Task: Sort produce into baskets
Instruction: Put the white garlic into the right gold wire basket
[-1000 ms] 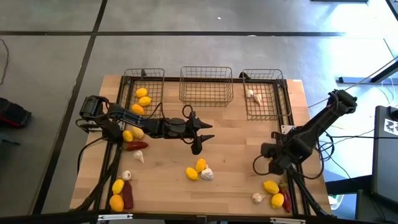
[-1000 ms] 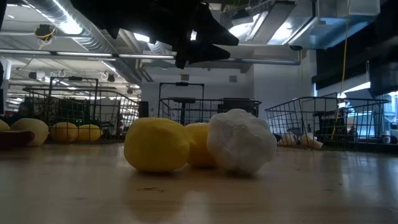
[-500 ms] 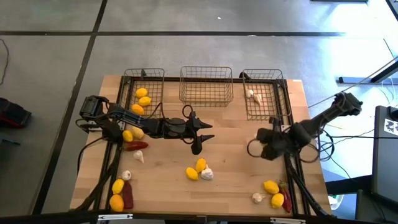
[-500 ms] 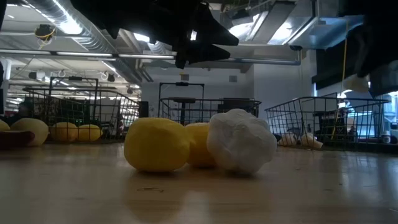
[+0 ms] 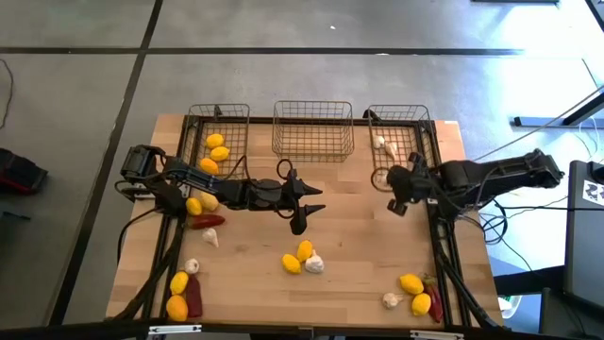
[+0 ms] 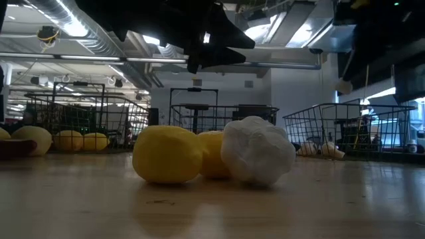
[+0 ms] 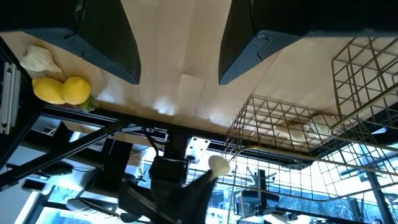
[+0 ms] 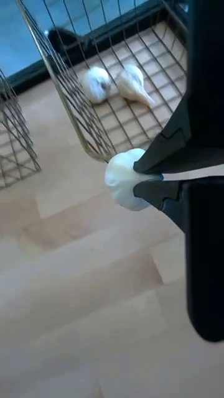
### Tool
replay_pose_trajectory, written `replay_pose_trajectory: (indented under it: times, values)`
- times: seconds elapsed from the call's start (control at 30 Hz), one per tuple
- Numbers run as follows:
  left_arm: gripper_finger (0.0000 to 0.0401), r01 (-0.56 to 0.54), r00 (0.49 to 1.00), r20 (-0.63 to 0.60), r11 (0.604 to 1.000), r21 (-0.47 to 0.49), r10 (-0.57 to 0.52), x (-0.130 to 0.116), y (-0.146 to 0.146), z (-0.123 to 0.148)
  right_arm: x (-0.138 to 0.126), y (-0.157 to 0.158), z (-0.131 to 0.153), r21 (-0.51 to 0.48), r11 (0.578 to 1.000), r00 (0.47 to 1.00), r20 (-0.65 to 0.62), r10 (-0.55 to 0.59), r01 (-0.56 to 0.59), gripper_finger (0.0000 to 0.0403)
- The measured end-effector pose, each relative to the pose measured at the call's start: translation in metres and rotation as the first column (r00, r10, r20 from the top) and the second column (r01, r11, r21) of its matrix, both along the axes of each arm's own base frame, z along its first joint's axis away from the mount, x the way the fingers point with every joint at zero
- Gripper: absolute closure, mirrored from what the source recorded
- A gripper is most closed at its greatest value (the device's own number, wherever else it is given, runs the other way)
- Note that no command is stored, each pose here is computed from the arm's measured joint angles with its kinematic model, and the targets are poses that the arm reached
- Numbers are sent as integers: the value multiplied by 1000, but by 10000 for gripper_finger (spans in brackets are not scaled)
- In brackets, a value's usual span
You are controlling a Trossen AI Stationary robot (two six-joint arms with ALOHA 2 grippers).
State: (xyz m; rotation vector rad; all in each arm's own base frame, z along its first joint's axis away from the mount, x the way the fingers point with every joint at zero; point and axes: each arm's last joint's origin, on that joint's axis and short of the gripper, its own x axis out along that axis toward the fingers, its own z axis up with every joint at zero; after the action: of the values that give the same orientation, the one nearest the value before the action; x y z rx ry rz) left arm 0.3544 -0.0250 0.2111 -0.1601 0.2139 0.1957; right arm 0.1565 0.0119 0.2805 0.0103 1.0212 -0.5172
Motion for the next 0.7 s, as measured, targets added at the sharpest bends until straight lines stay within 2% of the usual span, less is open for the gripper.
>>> replay_pose_trajectory:
  times: [0.47,0.7]
  values:
    - [189,0,1000,0,1000,1,0,0,0,0,7,-56,9,-118,986,993,44,-111,116,393]
    - [189,1,1000,-1,1000,7,-1,0,0,0,0,-88,9,-92,981,985,34,-167,169,393]
